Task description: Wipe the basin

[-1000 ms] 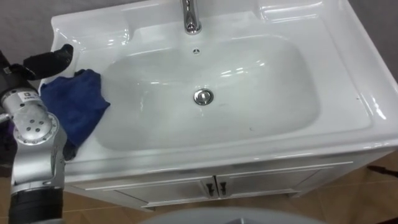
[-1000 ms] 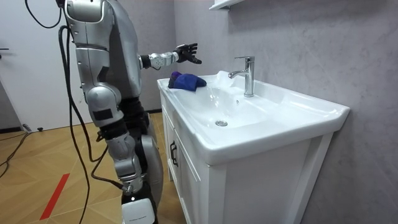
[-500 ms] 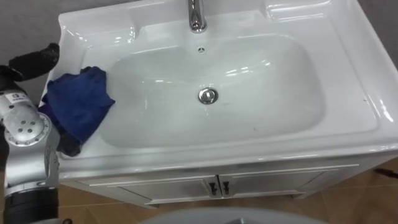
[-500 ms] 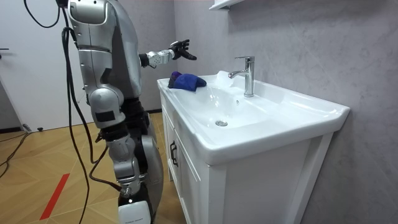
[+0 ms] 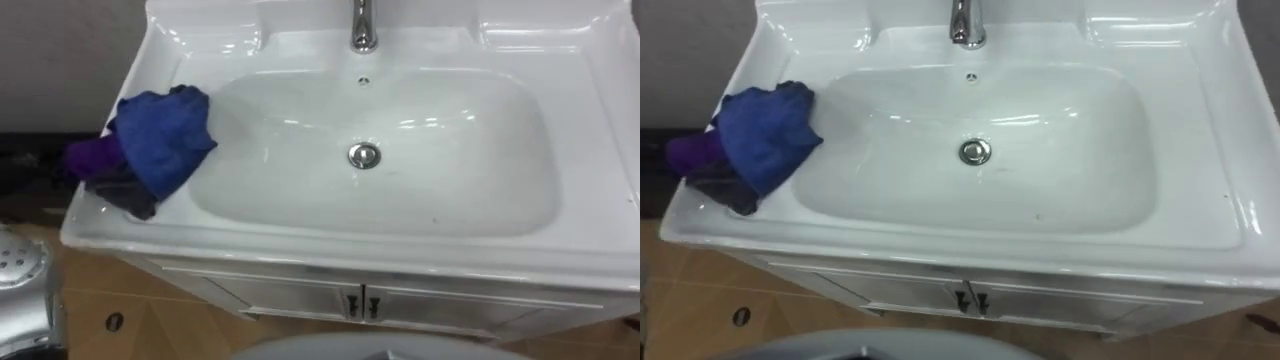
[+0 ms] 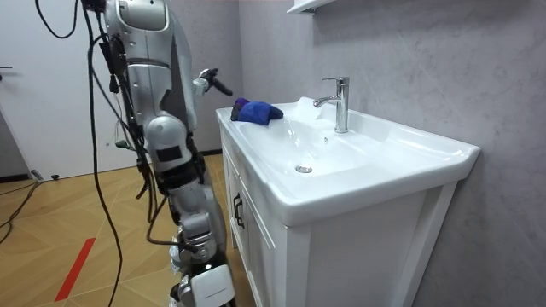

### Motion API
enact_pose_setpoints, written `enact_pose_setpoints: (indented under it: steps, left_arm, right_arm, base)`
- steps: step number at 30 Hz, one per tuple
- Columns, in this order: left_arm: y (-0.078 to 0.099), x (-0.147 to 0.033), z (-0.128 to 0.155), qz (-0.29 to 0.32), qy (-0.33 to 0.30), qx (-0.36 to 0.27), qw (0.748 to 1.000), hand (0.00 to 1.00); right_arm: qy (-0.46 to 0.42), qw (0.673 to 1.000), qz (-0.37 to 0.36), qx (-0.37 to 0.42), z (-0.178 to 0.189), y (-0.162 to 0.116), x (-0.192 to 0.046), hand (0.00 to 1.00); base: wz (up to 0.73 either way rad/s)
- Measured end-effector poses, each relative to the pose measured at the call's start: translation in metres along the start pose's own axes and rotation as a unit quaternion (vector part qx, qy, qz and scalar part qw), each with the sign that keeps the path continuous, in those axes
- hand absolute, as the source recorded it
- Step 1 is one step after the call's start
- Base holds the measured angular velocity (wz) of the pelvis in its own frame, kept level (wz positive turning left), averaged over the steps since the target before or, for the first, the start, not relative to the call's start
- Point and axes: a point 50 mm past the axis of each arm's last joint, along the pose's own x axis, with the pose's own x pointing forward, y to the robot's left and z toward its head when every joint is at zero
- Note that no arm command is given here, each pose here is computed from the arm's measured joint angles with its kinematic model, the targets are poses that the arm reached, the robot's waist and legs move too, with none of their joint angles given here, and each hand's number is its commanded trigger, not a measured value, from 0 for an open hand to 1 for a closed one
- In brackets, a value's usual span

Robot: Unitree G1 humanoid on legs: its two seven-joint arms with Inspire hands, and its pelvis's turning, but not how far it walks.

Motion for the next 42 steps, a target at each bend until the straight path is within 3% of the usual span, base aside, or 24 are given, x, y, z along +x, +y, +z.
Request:
enact_pose_setpoints:
  steps: [7,11,19,26,31,36,42]
  left_arm:
    - [0.038,0.002,-0.029,0.082,0.045,0.037,0.995,0.00]
    - [0.049,-0.001,-0.047,0.101,0.072,0.064,0.990,0.00]
    - [0.080,-0.025,-0.105,0.129,0.166,0.166,0.963,0.00]
    - [0.072,-0.078,-0.156,0.054,0.250,0.253,0.933,0.00]
    - [0.074,-0.119,-0.190,-0.018,0.321,0.321,0.891,0.00]
    - [0.080,-0.132,-0.201,-0.043,0.359,0.333,0.871,0.00]
    - [0.078,-0.139,-0.205,-0.062,0.374,0.327,0.865,0.00]
  right_arm:
    - [-0.019,1.000,-0.011,-0.002,0.008,-0.009,0.000,0.00]
    - [-0.017,1.000,-0.013,-0.002,0.008,-0.012,0.000,0.00]
    - [-0.010,1.000,-0.016,0.006,-0.001,-0.015,0.000,0.00]
    - [-0.010,1.000,-0.009,0.001,-0.001,-0.014,0.000,0.00]
    - [0.000,1.000,-0.008,-0.003,-0.004,-0.014,0.000,0.00]
    - [0.011,1.000,-0.006,-0.002,-0.010,-0.012,0.000,0.00]
    - [0.014,1.000,-0.006,0.000,-0.011,-0.011,0.000,0.00]
  base:
    - [0.20]
    - [0.23]
    - [0.02]
    - [0.08]
    - [0.03]
    - [0.02]
    - [-0.09]
